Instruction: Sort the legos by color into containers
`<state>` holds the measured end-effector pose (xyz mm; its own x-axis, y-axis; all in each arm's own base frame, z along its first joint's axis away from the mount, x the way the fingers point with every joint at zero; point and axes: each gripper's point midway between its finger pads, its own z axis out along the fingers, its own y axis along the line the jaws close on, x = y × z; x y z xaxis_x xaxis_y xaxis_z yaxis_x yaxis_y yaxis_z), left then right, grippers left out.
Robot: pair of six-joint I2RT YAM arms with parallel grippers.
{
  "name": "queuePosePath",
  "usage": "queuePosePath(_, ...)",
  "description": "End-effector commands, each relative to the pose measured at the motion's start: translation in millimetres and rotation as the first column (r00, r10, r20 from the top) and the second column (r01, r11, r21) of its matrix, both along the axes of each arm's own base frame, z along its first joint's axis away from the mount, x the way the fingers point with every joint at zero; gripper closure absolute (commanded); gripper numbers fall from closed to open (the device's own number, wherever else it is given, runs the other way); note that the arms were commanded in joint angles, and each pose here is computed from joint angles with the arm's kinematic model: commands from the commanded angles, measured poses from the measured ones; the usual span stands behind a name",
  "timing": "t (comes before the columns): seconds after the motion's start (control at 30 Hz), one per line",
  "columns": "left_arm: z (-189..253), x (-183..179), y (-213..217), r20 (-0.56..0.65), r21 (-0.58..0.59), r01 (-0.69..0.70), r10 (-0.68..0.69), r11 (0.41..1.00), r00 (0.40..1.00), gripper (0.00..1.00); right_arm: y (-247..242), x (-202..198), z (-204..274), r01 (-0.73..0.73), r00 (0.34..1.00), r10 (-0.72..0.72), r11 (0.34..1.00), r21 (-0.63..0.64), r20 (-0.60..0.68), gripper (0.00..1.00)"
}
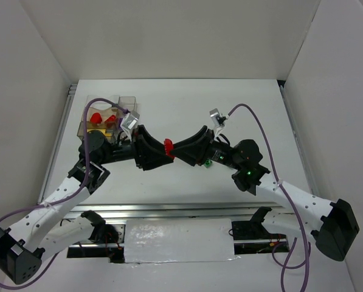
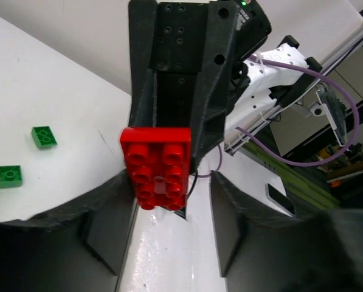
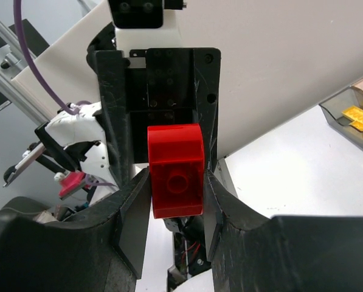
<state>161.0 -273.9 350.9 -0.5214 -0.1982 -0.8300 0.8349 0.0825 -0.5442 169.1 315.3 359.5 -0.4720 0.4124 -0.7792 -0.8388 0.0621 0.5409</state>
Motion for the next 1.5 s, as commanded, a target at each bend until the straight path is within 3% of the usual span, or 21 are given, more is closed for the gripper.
queuePosePath(0.0,13,-10,-2,0.071,-0.034,0.054,-0.051,0.998,0.996,0.39,-3,-2,35,0.005,0.997,-0.011,0.997,0.073,0.075,1.00)
queuePosePath(0.1,11,-8,-2,0.070,-0.025,0.048,-0.047,0.999,0.996,0.62,-2,0,36,0.009,0.997,-0.014,0.998,0.068,0.075,1.00)
queuePosePath(0.17,9,-5,-3,0.063,-0.013,0.037,-0.036,0.999,0.997,0.87,-2,1,35,0.015,0.997,-0.020,0.998,0.066,0.075,1.00)
queuePosePath(0.23,8,-2,-3,0.055,-0.001,0.025,-0.025,1.000,0.998,1.00,-2,2,33,0.022,0.997,-0.026,0.998,0.060,0.070,1.00)
queuePosePath(0.27,7,0,-3,0.048,0.015,0.012,-0.013,1.000,0.999,1.00,-2,2,32,0.022,0.997,-0.026,0.998,0.057,0.072,0.96)
queuePosePath(0.3,6,3,-3,0.041,0.024,-0.005,0.004,1.000,0.999,1.00,-2,1,31,0.019,0.997,-0.023,0.998,0.054,0.076,0.83)
queuePosePath(0.33,6,12,-2,0.034,0.028,-0.061,0.060,0.998,0.998,1.00,-3,3,25,0.031,0.997,-0.034,0.998,0.049,0.065,0.55)
queuePosePath(0.37,8,18,0,0.039,0.033,-0.096,0.095,0.995,0.995,1.00,-8,5,26,0.056,0.997,-0.059,0.996,0.063,0.053,0.01)
queuePosePath(0.53,-25,74,36,-0.073,0.204,-0.389,0.411,0.898,0.909,1.00,-53,54,-4,0.368,0.924,-0.365,0.930,0.005,-0.110,0.00)
queuePosePath(0.57,-32,88,46,-0.105,0.233,-0.433,0.465,0.871,0.879,1.00,-74,68,-13,0.482,0.861,-0.481,0.875,-0.033,-0.166,0.00)
queuePosePath(0.63,-53,122,91,-0.205,0.297,-0.552,0.617,0.779,0.760,1.00,-101,81,-26,0.590,0.779,-0.591,0.804,-0.072,-0.209,0.00)
queuePosePath(0.67,-67,149,128,-0.251,0.344,-0.633,0.717,0.694,0.650,1.00,-117,82,-29,0.644,0.730,-0.645,0.760,-0.089,-0.223,0.00)
queuePosePath(0.73,-82,167,161,-0.325,0.407,-0.682,0.794,0.607,0.513,1.00,-129,83,-37,0.677,0.695,-0.684,0.726,-0.121,-0.221,0.00)
queuePosePath(0.77,-102,187,196,-0.336,0.473,-0.736,0.871,0.484,0.357,1.00,-134,81,-35,0.690,0.683,-0.696,0.714,-0.117,-0.222,0.01)
queuePosePath(0.83,-110,206,230,-0.371,0.513,-0.777,0.910,0.366,0.185,1.00,-136,80,-37,0.691,0.677,-0.702,0.710,-0.136,-0.220,0.01)
queuePosePath(0.87,-127,221,256,-0.358,0.555,-0.788,0.932,0.266,0.062,1.00,-136,79,-38,0.690,0.676,-0.703,0.709,-0.143,-0.222,0.00)
queuePosePath(0.9,-129,230,267,-0.378,0.558,-0.799,0.926,0.223,-0.005,1.00,-136,79,-40,0.686,0.678,-0.702,0.711,-0.154,-0.220,0.00)
queuePosePath(1.0,-128,269,293,-0.396,0.548,-0.825,0.912,0.138,-0.111,1.00,-131,76,-48,0.662,0.696,-0.686,0.727,-0.183,-0.211,0.00)
queuePosePath(1.1,-135,300,305,-0.415,0.557,-0.822,0.897,0.118,-0.153,0.96,-130,73,-54,0.648,0.707,-0.679,0.734,-0.204,-0.198,0.00)
queuePosePath(1.13,-155,310,312,-0.419,0.595,-0.796,0.888,0.113,-0.187,0.93,-130,73,-56,0.646,0.707,-0.679,0.733,-0.211,-0.196,0.01)
queuePosePath(1.47,-205,339,323,-0.501,0.633,-0.760,0.826,0.147,-0.258,0.78,-136,77,-62,0.671,0.683,-0.711,0.701,-0.244,-0.165,0.00)
